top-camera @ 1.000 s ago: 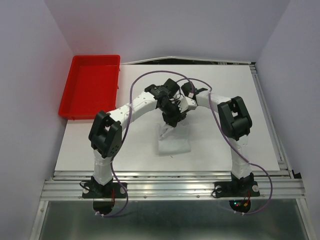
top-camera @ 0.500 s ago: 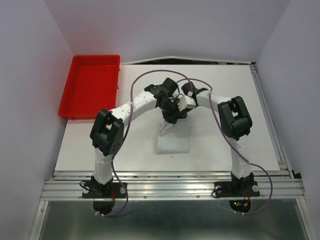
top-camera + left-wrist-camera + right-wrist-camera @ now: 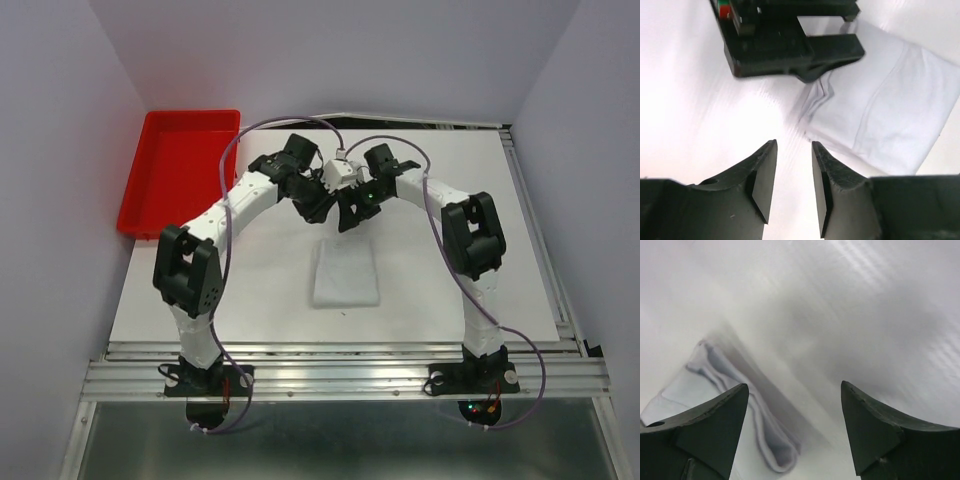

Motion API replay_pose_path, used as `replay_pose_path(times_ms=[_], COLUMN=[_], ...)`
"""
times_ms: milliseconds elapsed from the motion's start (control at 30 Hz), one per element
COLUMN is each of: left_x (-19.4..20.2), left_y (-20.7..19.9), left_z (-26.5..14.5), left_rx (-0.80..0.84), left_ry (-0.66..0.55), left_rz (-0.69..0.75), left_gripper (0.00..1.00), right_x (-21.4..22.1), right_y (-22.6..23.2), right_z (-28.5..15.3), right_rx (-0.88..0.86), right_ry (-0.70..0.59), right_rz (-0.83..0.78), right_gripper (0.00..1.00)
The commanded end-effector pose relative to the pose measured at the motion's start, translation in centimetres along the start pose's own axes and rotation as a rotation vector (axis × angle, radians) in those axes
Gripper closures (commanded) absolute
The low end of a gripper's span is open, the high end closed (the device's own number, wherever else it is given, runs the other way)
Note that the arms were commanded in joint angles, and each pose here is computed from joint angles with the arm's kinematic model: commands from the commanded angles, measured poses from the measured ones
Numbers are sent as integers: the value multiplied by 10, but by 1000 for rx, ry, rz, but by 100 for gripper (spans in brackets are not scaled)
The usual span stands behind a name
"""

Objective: Fold and stack the skirts
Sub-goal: Fold the skirt, then neatly place the folded skirt to the corner

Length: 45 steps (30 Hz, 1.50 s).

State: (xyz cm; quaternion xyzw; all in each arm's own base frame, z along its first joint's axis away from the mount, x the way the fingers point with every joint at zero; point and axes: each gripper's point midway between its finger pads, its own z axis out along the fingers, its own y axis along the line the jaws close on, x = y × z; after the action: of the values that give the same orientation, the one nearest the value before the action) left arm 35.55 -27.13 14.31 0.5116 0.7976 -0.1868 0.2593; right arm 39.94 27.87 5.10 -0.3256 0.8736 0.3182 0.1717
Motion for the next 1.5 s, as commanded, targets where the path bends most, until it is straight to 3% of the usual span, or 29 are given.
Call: replay_pose_path(times_ms=[0, 167, 233, 367, 467, 700, 900, 1033, 1267, 1467], left_x=[-34, -28, -29, -25, -12, 5, 18, 21, 24, 21], left_y=[-13, -19, -17, -12, 4, 11, 11, 16, 25, 28], left_z=[-51, -79, -93, -114, -128, -136, -131, -134, -140, -137], left_rx=[-71, -104, -141, -193, -270, -284, -299, -320, -319, -302], left_ry=[-166, -316, -392, -456, -455, -412, -390, -389, -380, -385], left_rz=[-36, -214, -247, -310, -342, -359, -362, -374, -365, -352], left_gripper=[53, 53, 44, 32, 26, 26, 26, 26, 25, 24], right_x=[-78, -73, -49, 11, 51, 81, 132, 163, 165, 199], right_y=[-19, 23, 52, 107, 114, 86, 71, 43, -25, -82], right_z=[-65, -94, -91, -52, -25, -3, 17, 22, -42, -111], right_rx=[252, 156, 95, 100, 146, 263, 284, 389, 420, 418], right_ry=[-218, -234, -179, -46, 62, 169, 305, 389, 358, 398], right_rz=[-63, -52, -37, -136, -168, -118, -103, -104, -43, -94], right_gripper=[20, 23, 25, 25, 25, 25, 26, 27, 23, 14])
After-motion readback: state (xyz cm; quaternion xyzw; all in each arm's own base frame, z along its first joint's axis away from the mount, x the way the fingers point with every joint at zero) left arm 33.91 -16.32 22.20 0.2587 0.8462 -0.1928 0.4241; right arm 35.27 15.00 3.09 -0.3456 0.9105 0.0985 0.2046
